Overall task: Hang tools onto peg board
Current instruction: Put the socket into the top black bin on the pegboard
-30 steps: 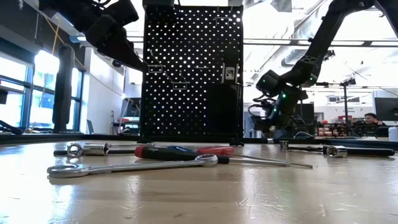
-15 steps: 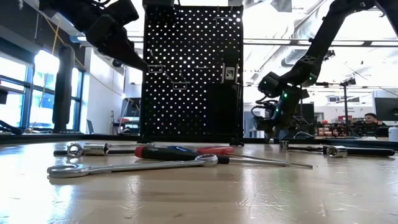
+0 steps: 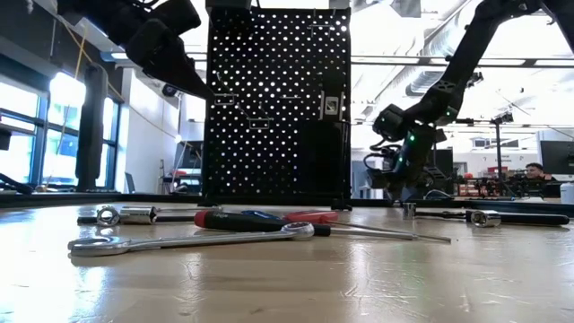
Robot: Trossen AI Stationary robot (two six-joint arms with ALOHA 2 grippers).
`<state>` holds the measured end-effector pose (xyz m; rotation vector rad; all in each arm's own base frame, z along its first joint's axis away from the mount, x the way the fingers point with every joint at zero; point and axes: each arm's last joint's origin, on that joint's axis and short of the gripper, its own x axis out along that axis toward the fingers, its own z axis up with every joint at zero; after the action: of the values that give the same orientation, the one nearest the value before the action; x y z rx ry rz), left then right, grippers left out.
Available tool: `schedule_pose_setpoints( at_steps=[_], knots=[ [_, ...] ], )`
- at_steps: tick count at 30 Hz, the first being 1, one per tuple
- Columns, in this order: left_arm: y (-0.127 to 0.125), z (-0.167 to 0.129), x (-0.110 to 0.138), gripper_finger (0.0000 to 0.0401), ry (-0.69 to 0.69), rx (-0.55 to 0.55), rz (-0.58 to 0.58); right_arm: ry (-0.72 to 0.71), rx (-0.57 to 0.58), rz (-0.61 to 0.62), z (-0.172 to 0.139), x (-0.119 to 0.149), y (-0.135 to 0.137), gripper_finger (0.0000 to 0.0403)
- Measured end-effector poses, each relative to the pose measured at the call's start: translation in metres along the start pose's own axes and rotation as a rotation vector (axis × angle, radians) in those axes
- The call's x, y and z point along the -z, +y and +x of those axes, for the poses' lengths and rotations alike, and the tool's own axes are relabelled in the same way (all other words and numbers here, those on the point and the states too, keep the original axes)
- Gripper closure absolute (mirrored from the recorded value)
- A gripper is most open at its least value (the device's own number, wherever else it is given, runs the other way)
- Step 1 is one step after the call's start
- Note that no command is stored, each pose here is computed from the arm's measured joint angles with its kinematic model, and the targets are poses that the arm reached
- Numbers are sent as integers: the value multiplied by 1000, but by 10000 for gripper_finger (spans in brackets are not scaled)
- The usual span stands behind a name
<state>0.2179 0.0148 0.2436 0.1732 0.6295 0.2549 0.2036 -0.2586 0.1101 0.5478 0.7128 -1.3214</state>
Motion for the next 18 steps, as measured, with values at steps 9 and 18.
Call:
schedule_pose_setpoints(
  at_steps=[9,18],
  knots=[
    [0,0,0,107,1,0,0,6,-1,-22,0,0,-1,337],
    [0,0,0,107,3,0,0,59,-15,-48,-5,3,0,334]
  ],
)
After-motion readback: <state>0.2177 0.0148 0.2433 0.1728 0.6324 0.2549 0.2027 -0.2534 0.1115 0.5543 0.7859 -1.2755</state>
